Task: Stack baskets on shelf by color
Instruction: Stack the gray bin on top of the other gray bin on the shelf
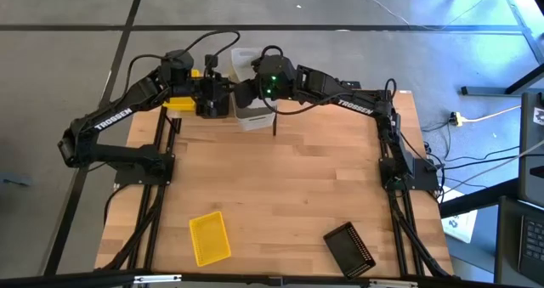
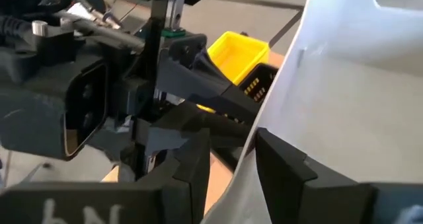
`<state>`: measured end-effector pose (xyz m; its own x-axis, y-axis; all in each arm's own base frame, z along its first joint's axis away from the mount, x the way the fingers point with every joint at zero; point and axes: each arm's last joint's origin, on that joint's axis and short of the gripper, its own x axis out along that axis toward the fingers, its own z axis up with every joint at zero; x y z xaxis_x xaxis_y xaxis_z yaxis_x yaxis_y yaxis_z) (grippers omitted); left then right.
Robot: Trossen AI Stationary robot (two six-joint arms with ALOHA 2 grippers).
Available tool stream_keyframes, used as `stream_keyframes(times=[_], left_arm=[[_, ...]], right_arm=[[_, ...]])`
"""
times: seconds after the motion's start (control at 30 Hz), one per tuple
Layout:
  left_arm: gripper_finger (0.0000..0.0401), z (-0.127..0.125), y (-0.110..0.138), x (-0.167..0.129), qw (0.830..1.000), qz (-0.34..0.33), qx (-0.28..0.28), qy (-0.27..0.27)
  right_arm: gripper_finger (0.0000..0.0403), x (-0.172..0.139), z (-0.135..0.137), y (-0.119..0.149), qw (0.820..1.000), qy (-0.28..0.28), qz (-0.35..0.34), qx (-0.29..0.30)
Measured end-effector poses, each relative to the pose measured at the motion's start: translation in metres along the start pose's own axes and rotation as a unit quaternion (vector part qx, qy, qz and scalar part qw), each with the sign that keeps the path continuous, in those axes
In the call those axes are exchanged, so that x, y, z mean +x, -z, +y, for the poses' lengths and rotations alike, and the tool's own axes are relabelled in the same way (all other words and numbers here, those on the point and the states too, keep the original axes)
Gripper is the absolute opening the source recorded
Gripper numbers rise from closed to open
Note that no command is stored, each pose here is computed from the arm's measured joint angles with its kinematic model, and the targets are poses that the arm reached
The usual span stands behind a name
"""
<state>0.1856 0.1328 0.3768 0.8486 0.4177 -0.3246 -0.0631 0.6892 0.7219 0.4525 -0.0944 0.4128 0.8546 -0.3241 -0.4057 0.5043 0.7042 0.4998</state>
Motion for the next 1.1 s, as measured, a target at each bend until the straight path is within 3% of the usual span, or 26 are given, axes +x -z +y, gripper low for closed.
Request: stream_keyframes(times=[0.23, 0.4, 0.9, 1.1], left_arm=[[0.0066, -0.001, 0.001, 0.0, 1.0, 0.005, 0.009, 0.006], [0.0066, -0.001, 0.001, 0.0, 1.0, 0.009, 0.012, 0.006], [0.0066, -0.002, 0.002, 0.001, 1.0, 0.008, 0.01, 0.013], [0.0066, -0.002, 0.002, 0.001, 1.0, 0.009, 0.01, 0.011]], right_arm=[[0.0112, 0.001, -0.007, -0.004, 1.0, -0.021, 0.019, 0.005], [0.0112, 0.002, -0.006, -0.007, 1.0, -0.013, -0.005, 0.003], [0.0112, 0.0, 0.006, -0.005, 0.992, -0.008, -0.04, -0.122], [0.0112, 0.0, 0.006, -0.003, 0.991, -0.006, -0.037, -0.128]])
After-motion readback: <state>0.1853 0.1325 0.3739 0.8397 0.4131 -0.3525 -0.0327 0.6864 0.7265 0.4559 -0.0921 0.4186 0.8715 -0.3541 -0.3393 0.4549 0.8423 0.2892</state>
